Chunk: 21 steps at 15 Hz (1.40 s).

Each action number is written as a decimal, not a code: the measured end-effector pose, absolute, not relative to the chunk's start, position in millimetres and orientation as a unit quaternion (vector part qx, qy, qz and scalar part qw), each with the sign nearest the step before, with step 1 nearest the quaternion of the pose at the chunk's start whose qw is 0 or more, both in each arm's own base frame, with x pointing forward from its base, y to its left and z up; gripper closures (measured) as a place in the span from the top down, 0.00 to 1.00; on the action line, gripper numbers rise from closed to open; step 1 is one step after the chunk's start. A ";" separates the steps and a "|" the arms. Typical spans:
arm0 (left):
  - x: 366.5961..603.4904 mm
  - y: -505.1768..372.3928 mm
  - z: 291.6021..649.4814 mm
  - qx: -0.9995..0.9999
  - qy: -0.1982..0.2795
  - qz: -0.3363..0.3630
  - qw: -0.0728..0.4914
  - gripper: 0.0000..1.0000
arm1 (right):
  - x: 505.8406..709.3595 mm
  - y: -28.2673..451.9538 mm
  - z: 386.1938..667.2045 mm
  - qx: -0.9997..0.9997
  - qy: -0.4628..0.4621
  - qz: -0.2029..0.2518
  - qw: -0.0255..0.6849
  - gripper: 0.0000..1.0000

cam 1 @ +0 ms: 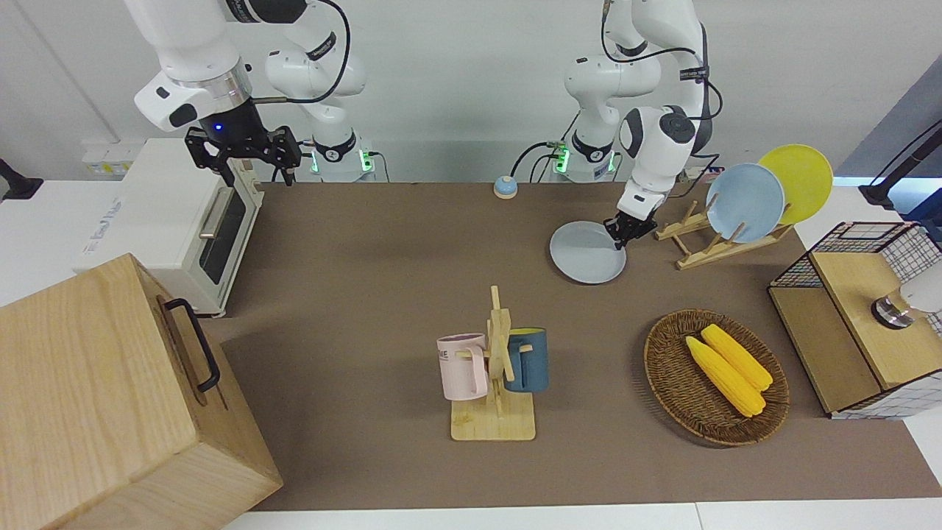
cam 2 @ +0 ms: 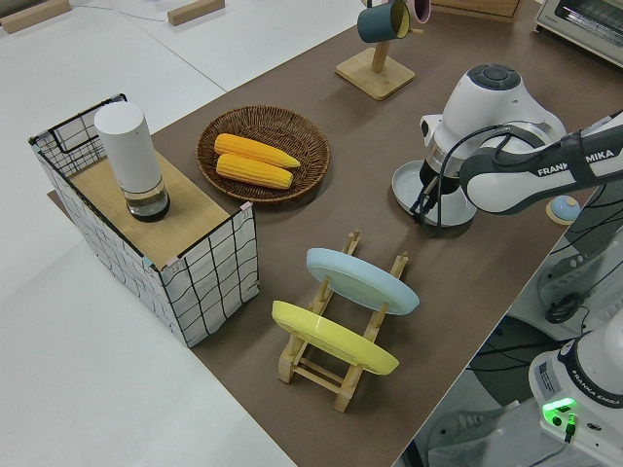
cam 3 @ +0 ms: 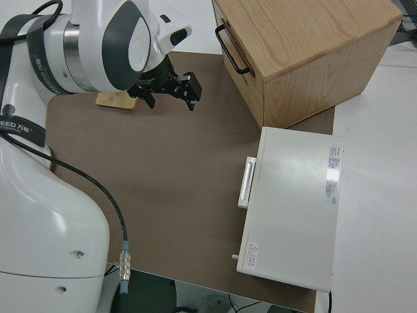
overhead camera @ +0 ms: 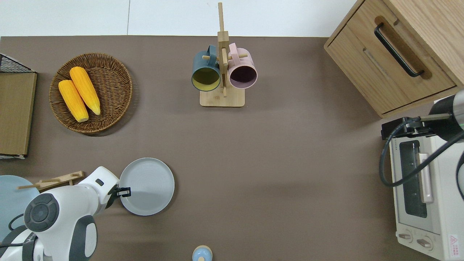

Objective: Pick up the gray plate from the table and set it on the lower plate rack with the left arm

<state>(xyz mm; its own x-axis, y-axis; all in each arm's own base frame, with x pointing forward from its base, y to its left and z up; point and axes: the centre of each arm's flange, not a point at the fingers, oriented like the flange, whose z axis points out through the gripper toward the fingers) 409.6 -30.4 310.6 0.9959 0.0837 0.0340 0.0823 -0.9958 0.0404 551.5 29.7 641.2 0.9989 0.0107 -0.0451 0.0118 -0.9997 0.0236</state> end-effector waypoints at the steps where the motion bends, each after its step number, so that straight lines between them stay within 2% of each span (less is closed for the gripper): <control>1: 410.6 -30.7 315.5 0.999 0.042 0.011 0.020 0.01 | 551.5 29.7 641.2 1.000 0.006 -0.022 0.012 0.99; 8: 420.5 -33.2 381.7 0.998 0.048 -0.027 0.021 0.01 | 551.5 29.7 641.2 1.000 0.006 -0.022 0.012 0.99; 18: 435.3 -26.7 505.4 0.996 0.051 -0.063 0.025 0.01 | 551.5 29.7 641.2 1.000 0.006 -0.022 0.012 0.99; 21: 434.6 -20.5 536.0 0.997 0.043 -0.071 -0.008 0.01 | 551.5 29.7 641.2 1.000 0.006 -0.022 0.012 0.99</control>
